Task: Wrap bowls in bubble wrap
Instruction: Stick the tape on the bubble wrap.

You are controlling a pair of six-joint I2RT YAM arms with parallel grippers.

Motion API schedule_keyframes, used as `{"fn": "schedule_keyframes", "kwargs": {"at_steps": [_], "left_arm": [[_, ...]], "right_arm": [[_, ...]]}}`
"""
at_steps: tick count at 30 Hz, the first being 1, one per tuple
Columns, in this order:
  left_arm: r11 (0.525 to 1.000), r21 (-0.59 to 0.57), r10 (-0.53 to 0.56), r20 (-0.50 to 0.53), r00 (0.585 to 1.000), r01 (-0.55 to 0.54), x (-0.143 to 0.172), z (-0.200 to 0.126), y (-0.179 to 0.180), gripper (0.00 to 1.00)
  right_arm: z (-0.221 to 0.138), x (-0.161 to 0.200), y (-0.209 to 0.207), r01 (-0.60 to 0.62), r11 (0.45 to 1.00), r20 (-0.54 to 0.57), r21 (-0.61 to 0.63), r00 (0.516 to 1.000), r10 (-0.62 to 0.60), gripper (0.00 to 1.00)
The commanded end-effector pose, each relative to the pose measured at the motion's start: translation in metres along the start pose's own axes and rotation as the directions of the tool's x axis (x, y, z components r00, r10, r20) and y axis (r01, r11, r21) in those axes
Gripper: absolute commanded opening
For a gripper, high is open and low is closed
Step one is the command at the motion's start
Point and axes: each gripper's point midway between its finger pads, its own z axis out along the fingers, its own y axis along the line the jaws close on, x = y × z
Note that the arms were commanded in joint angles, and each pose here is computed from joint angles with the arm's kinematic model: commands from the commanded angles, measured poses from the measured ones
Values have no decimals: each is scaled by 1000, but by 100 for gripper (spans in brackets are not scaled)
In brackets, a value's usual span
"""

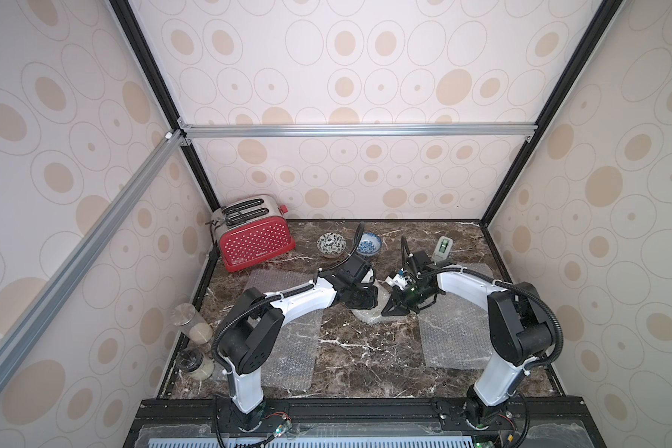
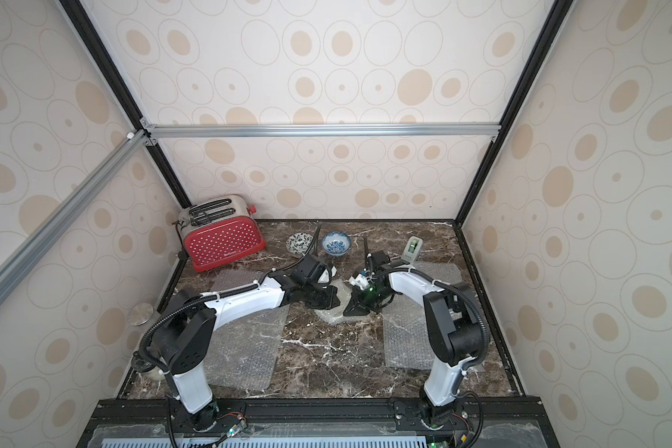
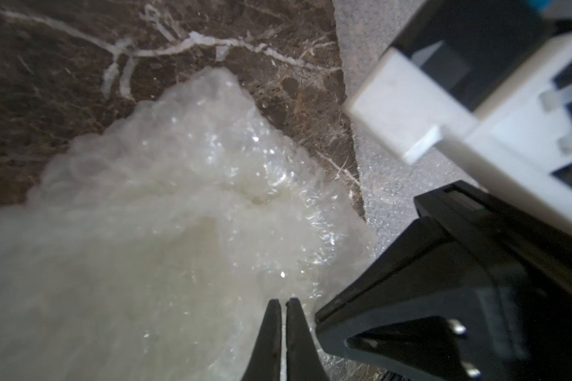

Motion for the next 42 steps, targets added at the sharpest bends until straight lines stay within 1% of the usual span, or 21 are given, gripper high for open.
{"fn": "schedule_keyframes", "kwargs": {"at_steps": [1,7,12,16,18,20,22,26,30,35,39,42], "left_arm": [[997,-73,29,-14,999,-30,-2,9,11,8],[999,-41,9,-64,998,-11,3,38,13,8],[999,-46,-5,-90,996,1,11,48,21,9],[999,-36,-19,-100,995,16,16,54,23,9],[999,-38,-23,-103,994,19,17,56,24,9],[999,-36,-25,-101,995,21,17,56,24,9],[999,-33,-26,-100,995,22,17,56,24,9],[999,-27,-24,-97,995,22,17,55,22,9],[1000,-20,-21,-87,996,19,13,53,19,9],[1000,-11,-11,-66,998,10,7,44,12,10],[1000,-8,-1,-51,999,0,2,31,6,15],[1000,-26,15,-24,1000,-15,-3,13,2,20]], "right_arm": [[2,4,-5,-19,1000,-13,-7,1000,19,5],[0,5,-5,-15,1000,-9,0,1000,15,5],[2,5,-6,-21,1000,-10,-5,1000,21,5],[0,8,-6,-20,1000,-20,5,1000,20,8],[-4,11,-6,-16,1000,-22,19,1000,16,12],[-9,15,-6,-8,999,-20,42,1000,8,21],[-14,18,-5,-1,998,-15,60,1000,2,27],[-25,22,-1,15,996,1,87,1000,-15,31],[-34,19,6,28,995,30,97,999,-31,30],[-38,2,27,62,996,86,63,994,-68,21],[-25,-4,28,77,994,67,79,994,-83,15],[-18,-5,22,64,995,56,76,996,-68,14]]}}
